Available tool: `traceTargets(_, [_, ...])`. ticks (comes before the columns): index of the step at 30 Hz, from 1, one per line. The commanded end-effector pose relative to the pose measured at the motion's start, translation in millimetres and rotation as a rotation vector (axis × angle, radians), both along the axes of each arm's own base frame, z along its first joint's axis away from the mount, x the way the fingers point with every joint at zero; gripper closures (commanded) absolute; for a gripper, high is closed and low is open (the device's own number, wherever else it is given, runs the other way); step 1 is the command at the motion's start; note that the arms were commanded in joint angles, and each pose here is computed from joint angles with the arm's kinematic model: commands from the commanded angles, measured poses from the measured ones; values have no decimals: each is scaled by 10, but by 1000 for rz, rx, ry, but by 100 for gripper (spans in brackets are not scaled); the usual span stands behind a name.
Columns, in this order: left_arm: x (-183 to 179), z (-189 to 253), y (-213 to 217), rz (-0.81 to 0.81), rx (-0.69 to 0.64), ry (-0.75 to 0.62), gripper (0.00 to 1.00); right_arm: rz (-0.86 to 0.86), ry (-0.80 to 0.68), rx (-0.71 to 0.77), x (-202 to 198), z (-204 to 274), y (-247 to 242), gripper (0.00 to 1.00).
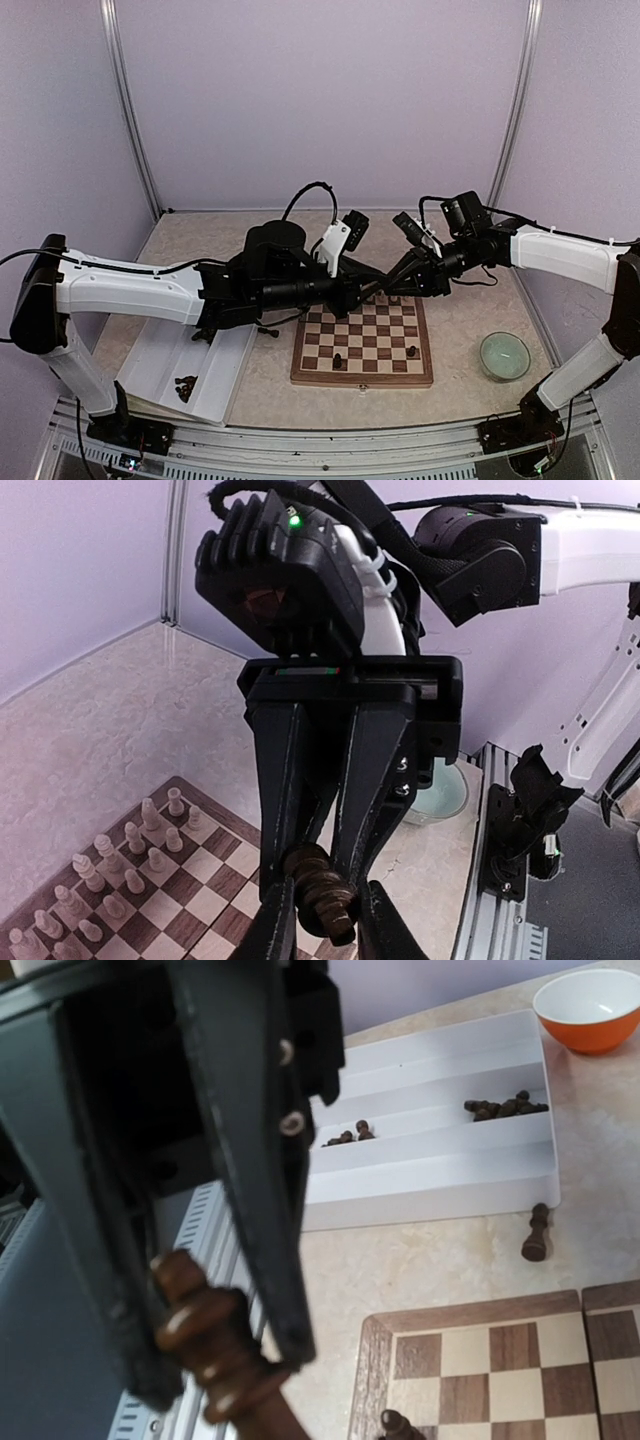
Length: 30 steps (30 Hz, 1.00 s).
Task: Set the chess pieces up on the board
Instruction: Pass from the right arm to the left, then place the queen at e8.
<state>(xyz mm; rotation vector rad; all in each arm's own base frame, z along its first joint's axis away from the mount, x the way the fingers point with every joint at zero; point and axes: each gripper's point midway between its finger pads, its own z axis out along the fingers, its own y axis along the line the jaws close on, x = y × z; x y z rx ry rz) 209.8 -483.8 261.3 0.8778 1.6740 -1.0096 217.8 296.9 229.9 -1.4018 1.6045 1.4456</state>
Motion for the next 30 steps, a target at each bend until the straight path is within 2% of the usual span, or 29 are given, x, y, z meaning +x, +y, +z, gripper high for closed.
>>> traceTargets(1, [81, 73, -31, 20, 3, -8, 83, 1, -19, 17, -17, 33, -34, 94])
traceTargets(5, [122, 89, -24, 22, 8, -6, 89, -4, -44, 6, -21, 14, -49, 90])
traceTargets(7, [141, 106, -14, 22, 12, -4, 91, -10, -67, -16, -28, -27, -72, 79])
traceTargets(11, [147, 149, 32, 19, 41, 4, 92, -21, -150, -72, -55, -116, -200, 49])
traceTargets(13, [118, 127, 62, 6, 79, 18, 92, -51, -189, -117, -11, -201, -321, 42])
traceTargets(19, [-162, -287, 190, -61, 286, 111, 92, -240, -201, -122, 361, -290, -780, 40])
traceTargets(23, [-425, -633, 244, -128, 463, 148, 92, -365, -229, -196, 612, -369, -983, 40])
traceTargets(26, [-517, -860, 272, -153, 569, 164, 92, -395, -233, -216, 667, -422, -1027, 40])
traceTargets(30, [-599, -1062, 246, -202, 625, 200, 92, -392, -218, -236, 683, -508, -1039, 40])
